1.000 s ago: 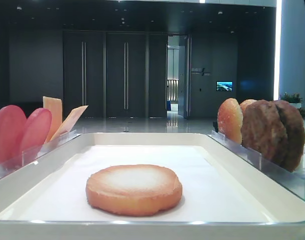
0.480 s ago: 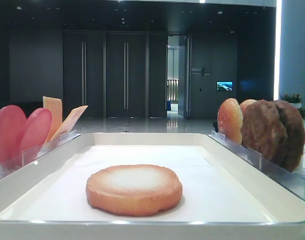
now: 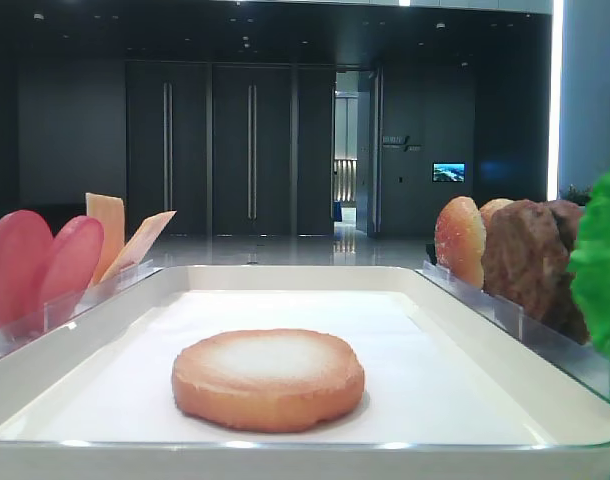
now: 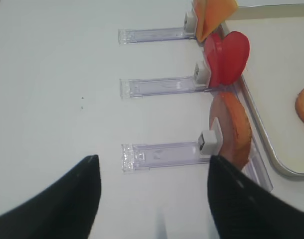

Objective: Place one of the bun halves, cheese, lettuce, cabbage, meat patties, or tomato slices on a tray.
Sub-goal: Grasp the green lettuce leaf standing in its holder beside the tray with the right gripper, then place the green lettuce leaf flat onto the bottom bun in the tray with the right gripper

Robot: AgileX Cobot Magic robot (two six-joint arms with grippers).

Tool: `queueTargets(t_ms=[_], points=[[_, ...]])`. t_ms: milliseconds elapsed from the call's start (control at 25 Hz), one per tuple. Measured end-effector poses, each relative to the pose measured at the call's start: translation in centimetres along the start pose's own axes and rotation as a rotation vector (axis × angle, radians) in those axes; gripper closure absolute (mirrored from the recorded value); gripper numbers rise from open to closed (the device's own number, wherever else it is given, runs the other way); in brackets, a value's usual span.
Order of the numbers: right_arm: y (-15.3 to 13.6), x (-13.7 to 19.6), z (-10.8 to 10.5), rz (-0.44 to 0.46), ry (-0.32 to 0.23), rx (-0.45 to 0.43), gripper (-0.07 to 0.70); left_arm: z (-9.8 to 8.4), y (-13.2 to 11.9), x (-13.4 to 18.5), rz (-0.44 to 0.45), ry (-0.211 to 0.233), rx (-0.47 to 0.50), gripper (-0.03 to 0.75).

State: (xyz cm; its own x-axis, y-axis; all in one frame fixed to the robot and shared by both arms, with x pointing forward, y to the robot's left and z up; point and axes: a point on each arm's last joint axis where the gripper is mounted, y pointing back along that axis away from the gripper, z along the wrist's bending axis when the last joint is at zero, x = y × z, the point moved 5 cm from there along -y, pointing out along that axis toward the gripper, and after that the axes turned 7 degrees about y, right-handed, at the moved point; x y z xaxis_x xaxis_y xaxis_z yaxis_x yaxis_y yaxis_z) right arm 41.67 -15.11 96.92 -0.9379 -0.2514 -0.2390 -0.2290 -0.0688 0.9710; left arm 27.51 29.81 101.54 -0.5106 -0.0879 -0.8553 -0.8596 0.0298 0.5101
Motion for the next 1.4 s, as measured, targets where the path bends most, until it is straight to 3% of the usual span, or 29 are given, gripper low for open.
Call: queueTargets(t_ms=[80,360,760,960,1160,1400], points=[[0.0,0.0,0.0,0.001,0.001,0.002,0.617,0.0,0.0,0.0,0.000,-0.008,0.000,0.199],[0.2,0.0,-0.2,0.009,0.004,0.014,0.617,0.0,0.0,0.0,0.000,-0.011,0.000,0.199],[3.9,-2.1,0.9,-0.026,-0.026,-0.034,0.617,0.0,0.0,0.0,0.000,-0.012,0.000,0.199],[5.0,-2.7,2.7,-0.043,-0.026,-0.154,0.617,0.0,0.0,0.0,0.000,-0.012,0.000,0.199],[5.8,-4.1,5.4,-0.135,-0.036,-0.357,0.617,0.0,0.0,0.0,0.000,-0.012,0.000,0.199],[6.0,-5.6,6.8,-0.220,-0.045,-0.451,0.617,0.0,0.0,0.0,0.000,-0.012,0.000,0.199]])
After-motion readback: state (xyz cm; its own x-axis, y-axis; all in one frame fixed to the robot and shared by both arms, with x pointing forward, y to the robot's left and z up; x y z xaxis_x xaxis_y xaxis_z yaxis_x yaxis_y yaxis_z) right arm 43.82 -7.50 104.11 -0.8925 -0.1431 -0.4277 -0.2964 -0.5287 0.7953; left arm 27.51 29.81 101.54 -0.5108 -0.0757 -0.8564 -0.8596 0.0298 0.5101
